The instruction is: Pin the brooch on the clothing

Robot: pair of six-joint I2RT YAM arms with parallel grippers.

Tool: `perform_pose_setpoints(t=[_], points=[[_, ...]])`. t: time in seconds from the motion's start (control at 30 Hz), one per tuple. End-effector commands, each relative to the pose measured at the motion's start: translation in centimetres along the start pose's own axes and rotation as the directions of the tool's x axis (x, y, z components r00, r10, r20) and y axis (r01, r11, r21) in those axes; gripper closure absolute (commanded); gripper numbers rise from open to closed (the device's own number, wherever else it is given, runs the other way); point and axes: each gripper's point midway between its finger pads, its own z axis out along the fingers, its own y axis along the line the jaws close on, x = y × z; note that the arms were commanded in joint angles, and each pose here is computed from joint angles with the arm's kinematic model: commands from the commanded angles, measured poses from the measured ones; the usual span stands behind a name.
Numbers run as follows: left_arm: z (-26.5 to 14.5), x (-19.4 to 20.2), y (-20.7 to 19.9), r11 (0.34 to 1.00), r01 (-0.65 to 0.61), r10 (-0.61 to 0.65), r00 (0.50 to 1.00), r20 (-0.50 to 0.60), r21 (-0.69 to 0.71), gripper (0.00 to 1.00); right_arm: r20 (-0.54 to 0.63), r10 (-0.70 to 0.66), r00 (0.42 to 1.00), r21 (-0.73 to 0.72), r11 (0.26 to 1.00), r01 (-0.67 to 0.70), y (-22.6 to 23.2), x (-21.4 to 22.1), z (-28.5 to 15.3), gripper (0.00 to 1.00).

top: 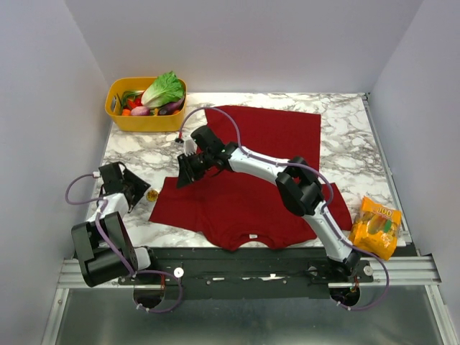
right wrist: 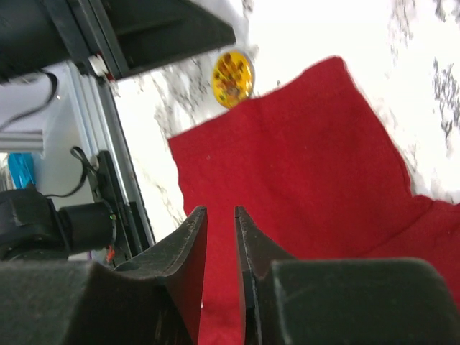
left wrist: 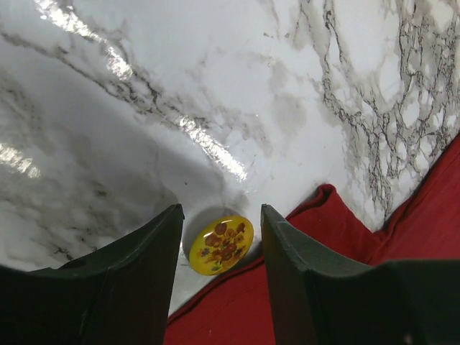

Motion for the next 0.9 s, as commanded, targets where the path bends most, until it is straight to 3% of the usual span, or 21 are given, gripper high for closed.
perform_pose_setpoints(t=[0.0,0.3,0.67,0.87], points=[[0.9,3.6,1.9,0.996,-0.046,0.036,0.990,-0.135,-0.075,0.45,-0.069,-0.016,0.997,-0.019,1.000,0.015,0.2,1.4,0.5,0.71],[0.5,4.4,2.2,0.988,-0.097,0.077,0.984,-0.160,-0.122,0.50,-0.083,0.009,0.997,-0.044,0.999,-0.013,-0.4,1.7,1.8,0.72],[-0.2,3.9,2.0,0.981,-0.114,0.089,0.984,-0.157,-0.157,0.54,-0.132,0.075,0.988,-0.007,0.997,-0.076,-1.7,3.4,4.5,0.83],[-1.3,1.9,1.0,0.979,-0.120,0.104,0.989,-0.103,-0.167,0.50,-0.134,0.048,0.990,-0.009,0.999,-0.050,-0.2,3.7,5.4,0.84]])
